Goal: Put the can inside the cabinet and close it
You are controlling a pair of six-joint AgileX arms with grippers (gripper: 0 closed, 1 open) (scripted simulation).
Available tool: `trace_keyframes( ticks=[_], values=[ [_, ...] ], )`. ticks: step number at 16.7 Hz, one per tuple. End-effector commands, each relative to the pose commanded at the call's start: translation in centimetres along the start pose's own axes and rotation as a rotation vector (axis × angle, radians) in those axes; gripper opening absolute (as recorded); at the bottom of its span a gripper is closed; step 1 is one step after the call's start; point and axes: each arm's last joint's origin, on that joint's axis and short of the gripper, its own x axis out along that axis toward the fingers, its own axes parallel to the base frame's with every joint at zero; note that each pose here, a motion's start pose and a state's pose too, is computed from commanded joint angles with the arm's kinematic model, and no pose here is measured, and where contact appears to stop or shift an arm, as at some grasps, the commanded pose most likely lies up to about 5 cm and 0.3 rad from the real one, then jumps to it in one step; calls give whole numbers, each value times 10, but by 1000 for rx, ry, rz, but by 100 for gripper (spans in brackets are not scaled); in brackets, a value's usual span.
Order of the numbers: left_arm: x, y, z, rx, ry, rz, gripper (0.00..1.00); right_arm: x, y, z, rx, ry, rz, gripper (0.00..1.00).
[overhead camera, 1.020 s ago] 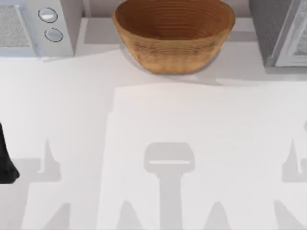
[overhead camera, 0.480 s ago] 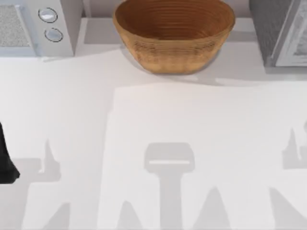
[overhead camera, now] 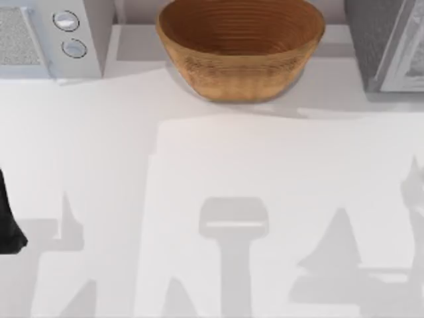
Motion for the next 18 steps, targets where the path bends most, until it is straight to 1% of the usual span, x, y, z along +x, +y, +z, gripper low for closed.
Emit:
trace_keyframes(
  ticks=[4,9,12,17,18],
  values=[
    [0,0,0,0,0,0,100,24,-16,-38,8,55,1,100],
    [0,0,0,0,0,0,100,31,-29,-81,20,98,3,100],
    [0,0,0,0,0,0,100,31,-32,-95,23,107,3,100],
    [0,0,0,0,0,0,100,30,-33,-98,23,108,3,100],
    [0,0,0,0,0,0,100,26,-29,-113,56,198,15,100]
  ],
)
